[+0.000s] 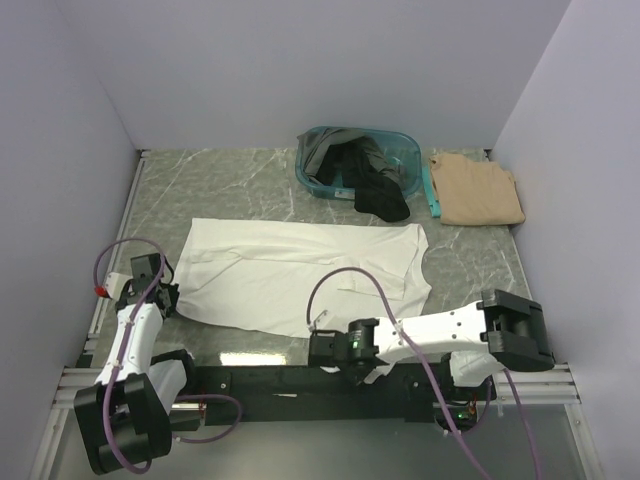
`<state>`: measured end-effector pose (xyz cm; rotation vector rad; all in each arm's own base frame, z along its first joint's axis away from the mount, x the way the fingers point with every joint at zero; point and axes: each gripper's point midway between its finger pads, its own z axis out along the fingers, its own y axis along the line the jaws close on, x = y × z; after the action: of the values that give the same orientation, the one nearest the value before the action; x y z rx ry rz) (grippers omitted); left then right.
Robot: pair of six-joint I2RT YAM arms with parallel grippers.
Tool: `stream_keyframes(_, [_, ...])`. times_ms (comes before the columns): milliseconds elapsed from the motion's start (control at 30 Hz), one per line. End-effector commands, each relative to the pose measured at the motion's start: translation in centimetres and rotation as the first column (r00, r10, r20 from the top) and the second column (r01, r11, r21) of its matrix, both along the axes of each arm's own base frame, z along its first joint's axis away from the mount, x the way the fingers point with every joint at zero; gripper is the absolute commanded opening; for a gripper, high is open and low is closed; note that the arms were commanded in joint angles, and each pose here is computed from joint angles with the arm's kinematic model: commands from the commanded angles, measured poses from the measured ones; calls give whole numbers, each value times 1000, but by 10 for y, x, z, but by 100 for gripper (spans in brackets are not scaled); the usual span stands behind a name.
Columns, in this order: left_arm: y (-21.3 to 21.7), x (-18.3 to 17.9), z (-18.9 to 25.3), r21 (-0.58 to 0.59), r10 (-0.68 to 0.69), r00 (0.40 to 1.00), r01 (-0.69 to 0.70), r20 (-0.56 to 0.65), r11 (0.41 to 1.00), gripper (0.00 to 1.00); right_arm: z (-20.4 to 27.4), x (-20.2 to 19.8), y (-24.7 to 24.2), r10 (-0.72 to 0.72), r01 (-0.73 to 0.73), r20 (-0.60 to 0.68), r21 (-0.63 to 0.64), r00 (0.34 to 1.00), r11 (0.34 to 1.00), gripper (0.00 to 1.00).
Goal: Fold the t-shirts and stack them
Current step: Fold the tshirt
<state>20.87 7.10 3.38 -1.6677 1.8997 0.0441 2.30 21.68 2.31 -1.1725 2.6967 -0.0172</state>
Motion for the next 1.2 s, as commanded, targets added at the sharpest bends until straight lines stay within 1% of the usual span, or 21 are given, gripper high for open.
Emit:
stream_keyframes(0, [2, 14, 20, 3, -12, 999, 12, 46, 1000, 1, 42, 50, -3, -144, 137, 191, 51, 971, 989, 0])
stream_keyframes(33, [1, 15, 22, 0, -13, 999, 13, 46, 1000, 1, 49, 58, -4, -178, 164, 200, 82, 963, 983, 0])
stream_keyframes(100, [2, 19, 28, -3, -9, 998, 9, 55, 1000, 1, 57, 72, -9, -218, 200, 219, 102, 951, 974, 0])
stream_keyframes(133, [1, 18, 27, -9, -12, 999, 12, 46, 1000, 1, 64, 87, -14, -269, 246, 236, 124, 934, 961, 0])
stream_keyframes(300, [-4, 27, 32, -44, -32, 999, 34, 37, 998, 1, 88, 128, -16, -335, 290, 296, 185, 895, 939, 0])
stream_keyframes(333, [-3, 26, 32, -45, -30, 999, 31, 28, 998, 1, 90, 139, -21, -361, 317, 301, 188, 882, 930, 0])
stream_keyframes(433, [-2, 31, 36, -46, -30, 999, 31, 19, 998, 1, 102, 160, -25, -387, 335, 348, 199, 854, 921, 0])
stream_keyframes(467, [-1, 34, 40, -44, -29, 999, 30, 27, 999, 1, 106, 170, -31, -405, 354, 371, 200, 836, 913, 0])
stream_keyframes(567, [-2, 41, 43, -51, -37, 999, 39, 39, 998, 1, 117, 190, -33, -439, 372, 380, 237, 814, 897, 0])
stream_keyframes(633, [-2, 44, 43, -59, -40, 998, 42, 39, 997, 1, 125, 200, -33, -454, 375, 389, 264, 801, 889, 0])
stream_keyframes(800, [-3, 56, 48, -58, -49, 998, 50, 27, 997, 1, 140, 228, -44, -492, 406, 433, 279, 756, 870, 0])
stream_keyframes(867, [-2, 63, 53, -49, -51, 998, 52, 30, 997, 1, 149, 236, -45, -492, 402, 452, 286, 744, 870, 0])
stream_keyframes(967, [-1, 73, 61, -32, -49, 998, 50, 41, 998, 1, 158, 249, -51, -522, 423, 462, 307, 717, 853, 0])
stream_keyframes(1033, [0, 78, 60, -29, -45, 999, 46, 21, 999, 1, 163, 256, -56, -545, 439, 465, 323, 698, 838, 0])
stream_keyframes(1167, [4, 95, 68, -9, -55, 998, 55, 18, 998, 1, 173, 271, -65, -573, 459, 478, 344, 666, 819, 0])
